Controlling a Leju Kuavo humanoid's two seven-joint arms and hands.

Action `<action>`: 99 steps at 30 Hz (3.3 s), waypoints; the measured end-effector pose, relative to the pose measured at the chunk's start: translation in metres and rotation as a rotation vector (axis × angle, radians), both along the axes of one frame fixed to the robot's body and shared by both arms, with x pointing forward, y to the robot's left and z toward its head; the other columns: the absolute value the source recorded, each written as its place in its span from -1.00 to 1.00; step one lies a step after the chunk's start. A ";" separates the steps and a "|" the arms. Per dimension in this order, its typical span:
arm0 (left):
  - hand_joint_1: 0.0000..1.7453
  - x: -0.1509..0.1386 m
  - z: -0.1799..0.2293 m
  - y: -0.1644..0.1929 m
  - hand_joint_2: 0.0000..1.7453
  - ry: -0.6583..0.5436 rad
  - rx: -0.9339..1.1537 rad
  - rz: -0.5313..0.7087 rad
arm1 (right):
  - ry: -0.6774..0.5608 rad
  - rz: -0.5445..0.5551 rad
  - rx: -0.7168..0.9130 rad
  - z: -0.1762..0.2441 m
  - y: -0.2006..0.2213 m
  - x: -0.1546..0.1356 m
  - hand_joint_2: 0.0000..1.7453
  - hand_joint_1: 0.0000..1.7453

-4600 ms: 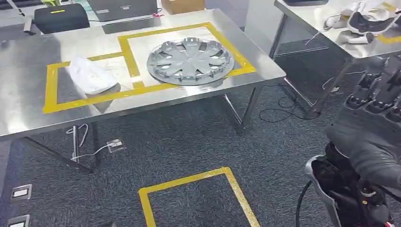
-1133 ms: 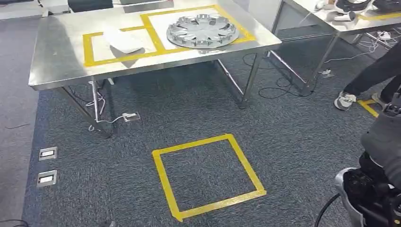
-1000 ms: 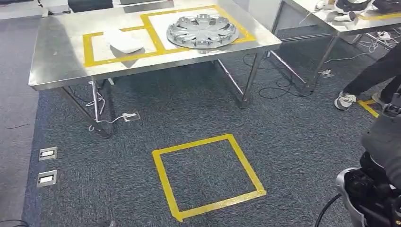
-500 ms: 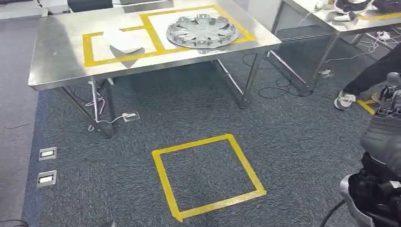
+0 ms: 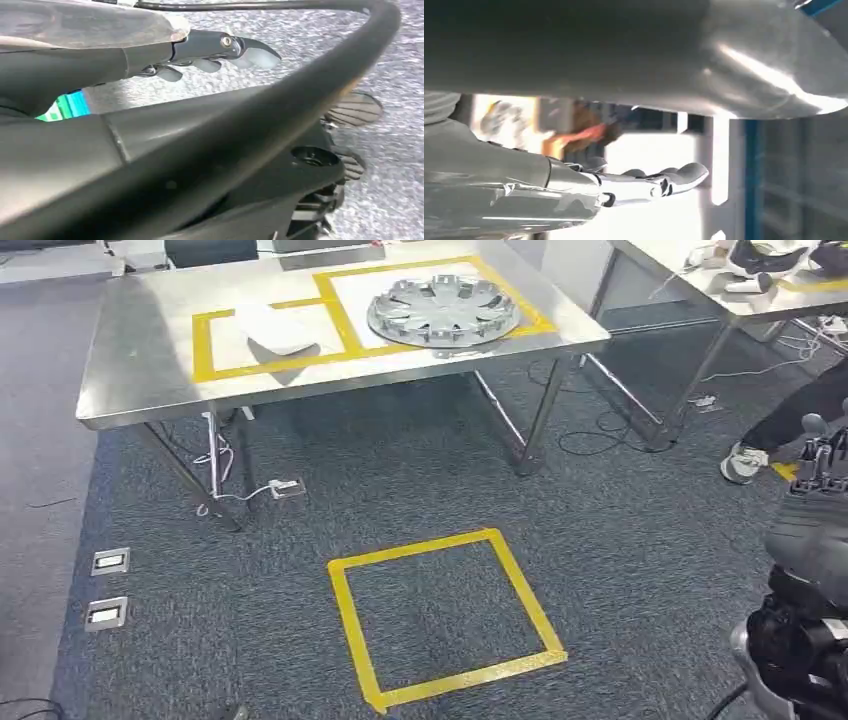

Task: Take the parts from the cabinet and place them on the table.

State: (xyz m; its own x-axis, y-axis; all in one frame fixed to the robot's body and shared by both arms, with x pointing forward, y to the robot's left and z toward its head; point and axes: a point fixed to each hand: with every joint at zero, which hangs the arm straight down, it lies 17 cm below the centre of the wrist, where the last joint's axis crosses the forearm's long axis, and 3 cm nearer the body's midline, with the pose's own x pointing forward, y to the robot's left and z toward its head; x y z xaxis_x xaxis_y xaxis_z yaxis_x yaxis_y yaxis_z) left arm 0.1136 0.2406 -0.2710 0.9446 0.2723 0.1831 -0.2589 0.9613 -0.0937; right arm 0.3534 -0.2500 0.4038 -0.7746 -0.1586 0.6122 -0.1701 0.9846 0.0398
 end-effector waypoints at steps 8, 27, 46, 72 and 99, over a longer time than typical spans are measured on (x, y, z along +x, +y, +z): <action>-1.00 0.006 0.001 0.000 -1.00 -0.015 -0.003 -0.018 | 0.358 -0.160 -0.019 -0.157 -0.053 0.101 -1.00 -1.00; -1.00 0.008 0.001 0.005 -1.00 -0.010 0.005 -0.028 | 1.412 -0.392 -0.210 -0.520 -0.142 0.034 -1.00 -1.00; -1.00 0.011 0.002 0.007 -1.00 -0.008 0.009 -0.047 | 1.994 -0.290 -0.625 -0.645 -0.124 -0.137 -1.00 -1.00; -1.00 0.011 0.002 0.009 -1.00 -0.003 0.009 -0.047 | 2.057 -0.276 -0.530 -0.657 -0.108 -0.169 -1.00 -1.00; -1.00 0.007 0.000 0.019 -1.00 0.001 0.024 -0.033 | 2.053 -0.230 -0.500 -0.657 -0.093 -0.165 -1.00 -1.00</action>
